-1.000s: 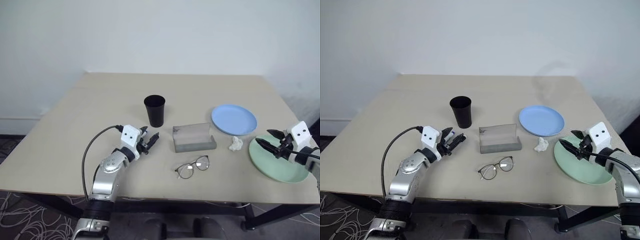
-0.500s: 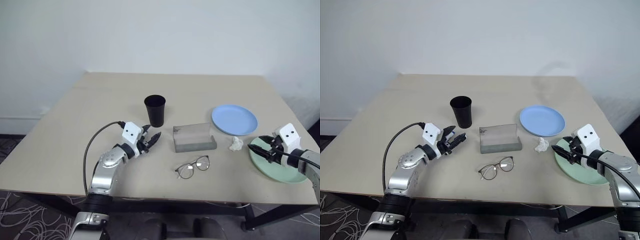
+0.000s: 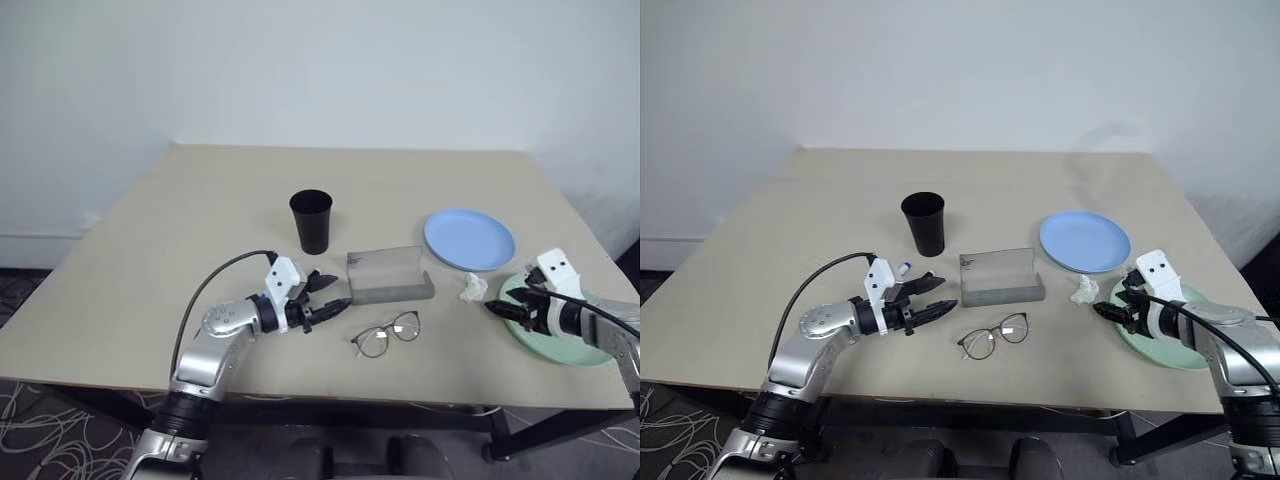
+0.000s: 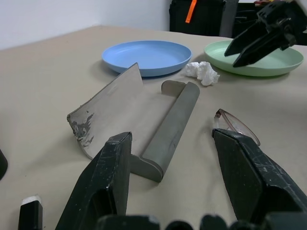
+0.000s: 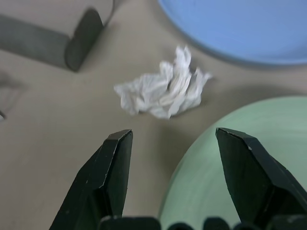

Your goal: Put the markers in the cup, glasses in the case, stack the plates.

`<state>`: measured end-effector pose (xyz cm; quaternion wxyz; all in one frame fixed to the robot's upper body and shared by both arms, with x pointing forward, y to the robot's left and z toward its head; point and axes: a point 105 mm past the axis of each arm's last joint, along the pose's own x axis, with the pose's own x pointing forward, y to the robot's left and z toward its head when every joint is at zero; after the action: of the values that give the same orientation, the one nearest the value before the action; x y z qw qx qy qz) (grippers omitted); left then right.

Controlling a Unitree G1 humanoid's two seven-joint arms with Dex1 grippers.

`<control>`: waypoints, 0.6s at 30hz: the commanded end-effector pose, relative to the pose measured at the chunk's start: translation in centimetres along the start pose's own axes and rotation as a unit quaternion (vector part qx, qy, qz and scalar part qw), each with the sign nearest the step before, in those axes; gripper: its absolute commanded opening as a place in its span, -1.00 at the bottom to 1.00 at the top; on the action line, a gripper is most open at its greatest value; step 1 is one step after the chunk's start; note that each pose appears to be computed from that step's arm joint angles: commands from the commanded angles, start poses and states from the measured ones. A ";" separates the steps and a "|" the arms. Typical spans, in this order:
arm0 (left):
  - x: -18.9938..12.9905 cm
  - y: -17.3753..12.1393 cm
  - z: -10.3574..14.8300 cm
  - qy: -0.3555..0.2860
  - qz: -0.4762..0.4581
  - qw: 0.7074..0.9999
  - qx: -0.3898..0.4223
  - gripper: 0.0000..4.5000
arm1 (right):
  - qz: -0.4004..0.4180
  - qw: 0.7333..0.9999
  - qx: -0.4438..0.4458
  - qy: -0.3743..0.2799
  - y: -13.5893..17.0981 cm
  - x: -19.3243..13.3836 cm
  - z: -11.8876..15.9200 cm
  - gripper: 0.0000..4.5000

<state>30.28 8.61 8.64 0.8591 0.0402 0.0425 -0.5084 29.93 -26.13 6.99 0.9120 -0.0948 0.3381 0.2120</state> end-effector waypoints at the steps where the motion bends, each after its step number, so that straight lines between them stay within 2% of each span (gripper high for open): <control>1: 0.5 -0.5 1.5 -0.023 -0.007 1.000 0.019 0.24 | -0.040 0.999 -0.022 -0.003 -0.7 -0.2 1.6 0.33; 11: 0.9 -0.6 1.9 -0.034 -0.001 0.999 0.023 0.24 | -0.087 0.995 -0.021 0.035 -1.7 1.1 1.3 0.33; 12: 1.0 -0.7 2.1 -0.039 -0.004 0.999 0.024 0.26 | -0.088 0.995 -0.019 0.037 -1.7 1.1 1.2 0.15; 13: 1.0 -0.8 2.3 -0.044 -0.008 0.999 0.025 0.26 | -0.090 0.995 -0.018 0.040 -1.7 1.2 1.2 0.07; 18: 1.4 -0.9 2.6 -0.048 -0.009 0.998 0.027 0.26 | -0.103 0.993 -0.017 0.051 -2.2 1.5 0.8 -0.63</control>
<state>30.15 7.30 9.32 0.8590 0.0302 0.0219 -0.5106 31.73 -27.21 5.84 0.9027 -0.1460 0.3836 0.1290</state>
